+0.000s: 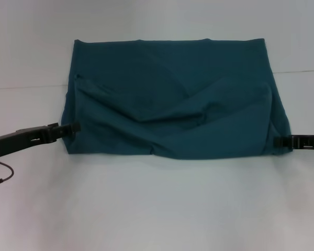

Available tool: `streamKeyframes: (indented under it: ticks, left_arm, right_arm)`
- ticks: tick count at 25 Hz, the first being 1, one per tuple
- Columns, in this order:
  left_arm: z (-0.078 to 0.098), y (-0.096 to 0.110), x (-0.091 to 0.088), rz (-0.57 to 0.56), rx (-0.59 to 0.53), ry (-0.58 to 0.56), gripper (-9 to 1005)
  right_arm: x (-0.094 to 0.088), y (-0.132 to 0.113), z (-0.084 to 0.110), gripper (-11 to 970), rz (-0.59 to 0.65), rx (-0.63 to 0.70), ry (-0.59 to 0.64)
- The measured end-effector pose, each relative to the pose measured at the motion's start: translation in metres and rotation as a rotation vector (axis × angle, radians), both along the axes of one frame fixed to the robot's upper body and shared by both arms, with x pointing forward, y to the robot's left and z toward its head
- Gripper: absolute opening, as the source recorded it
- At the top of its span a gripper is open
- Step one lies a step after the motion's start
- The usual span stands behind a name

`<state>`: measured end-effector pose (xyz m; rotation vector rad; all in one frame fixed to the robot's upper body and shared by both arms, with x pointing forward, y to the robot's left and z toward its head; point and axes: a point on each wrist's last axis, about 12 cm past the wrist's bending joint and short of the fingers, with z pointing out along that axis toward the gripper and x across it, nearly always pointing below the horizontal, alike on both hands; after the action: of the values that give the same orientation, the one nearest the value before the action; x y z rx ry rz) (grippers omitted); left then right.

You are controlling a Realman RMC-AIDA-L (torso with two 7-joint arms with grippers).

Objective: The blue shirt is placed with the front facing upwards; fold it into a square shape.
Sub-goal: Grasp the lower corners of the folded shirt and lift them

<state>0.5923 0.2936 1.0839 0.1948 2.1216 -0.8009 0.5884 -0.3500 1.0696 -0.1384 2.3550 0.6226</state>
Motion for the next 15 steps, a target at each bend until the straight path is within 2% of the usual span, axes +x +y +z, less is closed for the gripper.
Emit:
streamKeyframes:
  ticks: [7,15]
  left_arm:
    - [-0.007,0.0,0.0,0.001,0.056,0.001,754]
    - [-0.019,-0.017,0.001,-0.064,0.189,0.004,753]
  right_arm:
    - [-0.001,0.001,0.003,36,0.003,0.042,-0.017]
    - [-0.009,-0.004,0.009,36,0.011,0.097,-0.064]
